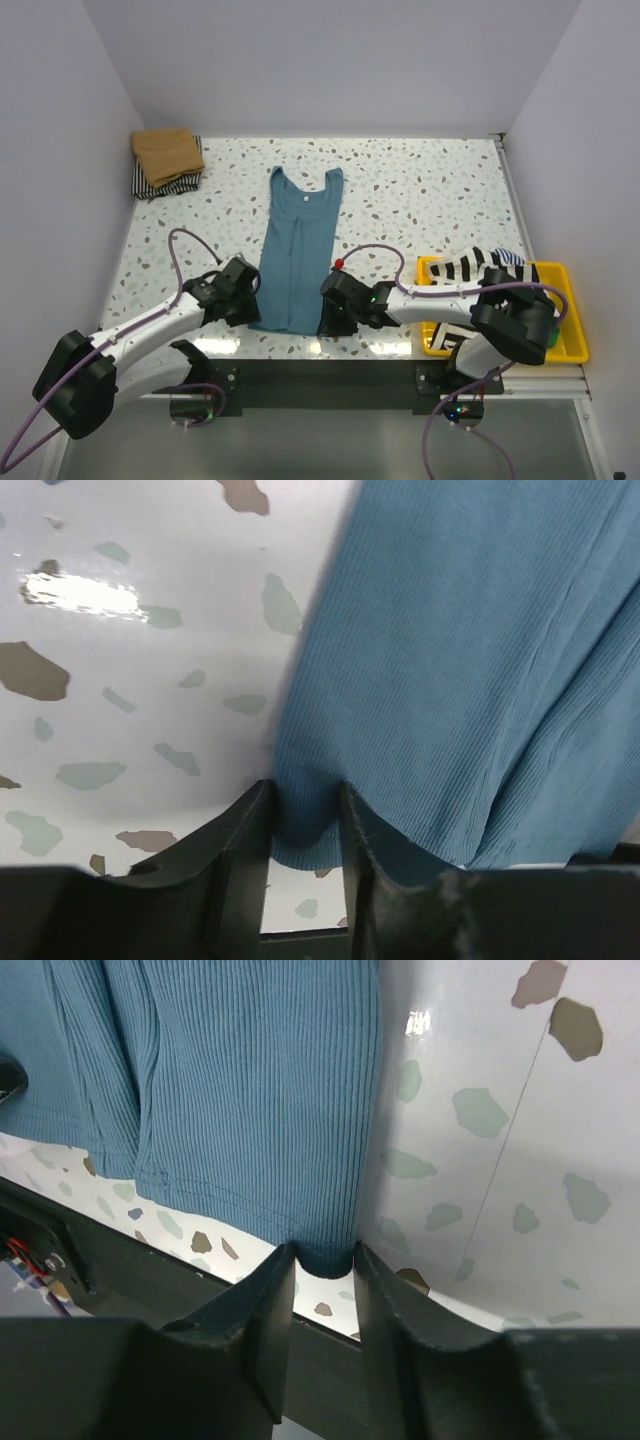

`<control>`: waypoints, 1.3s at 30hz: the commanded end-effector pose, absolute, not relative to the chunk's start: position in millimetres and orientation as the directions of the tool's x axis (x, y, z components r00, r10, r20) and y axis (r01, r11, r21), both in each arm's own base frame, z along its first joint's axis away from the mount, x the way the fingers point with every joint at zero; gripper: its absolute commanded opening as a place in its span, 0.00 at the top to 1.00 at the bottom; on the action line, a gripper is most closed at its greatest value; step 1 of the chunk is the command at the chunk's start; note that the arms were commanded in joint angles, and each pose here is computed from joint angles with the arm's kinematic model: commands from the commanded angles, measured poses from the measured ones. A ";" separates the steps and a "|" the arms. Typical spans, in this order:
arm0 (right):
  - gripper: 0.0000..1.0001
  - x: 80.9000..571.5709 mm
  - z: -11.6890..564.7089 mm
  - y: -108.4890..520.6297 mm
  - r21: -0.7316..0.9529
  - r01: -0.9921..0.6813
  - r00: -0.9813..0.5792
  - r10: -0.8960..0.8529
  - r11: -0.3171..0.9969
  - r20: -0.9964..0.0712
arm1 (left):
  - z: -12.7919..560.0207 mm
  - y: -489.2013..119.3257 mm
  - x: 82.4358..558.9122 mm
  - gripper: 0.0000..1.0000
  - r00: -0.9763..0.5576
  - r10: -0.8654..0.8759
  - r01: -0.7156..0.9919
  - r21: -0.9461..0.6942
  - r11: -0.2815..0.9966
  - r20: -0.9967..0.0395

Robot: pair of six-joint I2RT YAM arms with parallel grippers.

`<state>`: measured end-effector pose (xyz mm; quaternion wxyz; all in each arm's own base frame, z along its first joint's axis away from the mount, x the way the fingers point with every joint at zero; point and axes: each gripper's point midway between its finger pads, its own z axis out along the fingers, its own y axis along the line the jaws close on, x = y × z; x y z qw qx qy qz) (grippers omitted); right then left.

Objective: Fold and stack the tank tops
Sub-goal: Fold the tank top

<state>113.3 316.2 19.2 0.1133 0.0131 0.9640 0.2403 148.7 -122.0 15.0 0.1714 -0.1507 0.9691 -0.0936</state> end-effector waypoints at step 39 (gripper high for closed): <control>0.96 202.4 111.8 315.4 0.270 -0.195 -0.873 -0.041 0.943 -0.487 | 110.0 -199.3 224.3 1.00 -0.829 -0.324 -0.147 -0.381 0.913 -0.456</control>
